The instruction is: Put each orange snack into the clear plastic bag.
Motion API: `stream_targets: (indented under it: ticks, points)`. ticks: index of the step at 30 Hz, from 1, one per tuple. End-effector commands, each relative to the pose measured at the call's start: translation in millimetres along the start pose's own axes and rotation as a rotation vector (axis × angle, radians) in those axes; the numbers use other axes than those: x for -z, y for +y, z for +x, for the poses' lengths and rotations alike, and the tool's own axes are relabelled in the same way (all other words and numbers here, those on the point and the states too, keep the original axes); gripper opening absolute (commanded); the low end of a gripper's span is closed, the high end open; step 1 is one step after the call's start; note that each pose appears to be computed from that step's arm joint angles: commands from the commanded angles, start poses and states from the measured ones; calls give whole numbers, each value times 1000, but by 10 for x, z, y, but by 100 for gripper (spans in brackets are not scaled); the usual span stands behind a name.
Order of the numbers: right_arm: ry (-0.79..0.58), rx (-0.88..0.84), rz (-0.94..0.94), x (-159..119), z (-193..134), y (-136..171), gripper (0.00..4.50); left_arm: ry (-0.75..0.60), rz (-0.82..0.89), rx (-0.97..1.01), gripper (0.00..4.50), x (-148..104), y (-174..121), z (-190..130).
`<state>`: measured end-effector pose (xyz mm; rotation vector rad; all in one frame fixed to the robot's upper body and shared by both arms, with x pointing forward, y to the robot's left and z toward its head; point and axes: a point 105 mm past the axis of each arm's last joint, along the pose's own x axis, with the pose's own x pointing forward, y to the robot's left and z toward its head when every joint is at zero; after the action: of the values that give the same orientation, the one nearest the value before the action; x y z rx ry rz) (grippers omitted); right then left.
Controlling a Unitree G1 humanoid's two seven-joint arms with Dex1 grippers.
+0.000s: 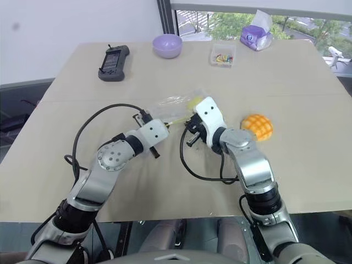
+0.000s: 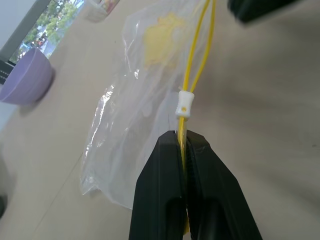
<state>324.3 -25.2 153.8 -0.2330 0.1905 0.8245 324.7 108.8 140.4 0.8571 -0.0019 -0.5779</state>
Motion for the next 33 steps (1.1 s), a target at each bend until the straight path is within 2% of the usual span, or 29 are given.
stream_targets:
  ticks: [1,12,21,33]
  points:
    - [-52,20,26,-149,21,-39,7,-27,17,-37,0,-59,77,-36]
    - [-103,27,159,-203,77,-103,7,-38,86,-18,0,-71,50,-46]
    - [-106,-70,148,-278,2,24,7,-29,81,-30,0,-48,71,-35]
    - [-110,-100,164,-328,6,64,7,-35,77,-30,0,-79,57,-26]
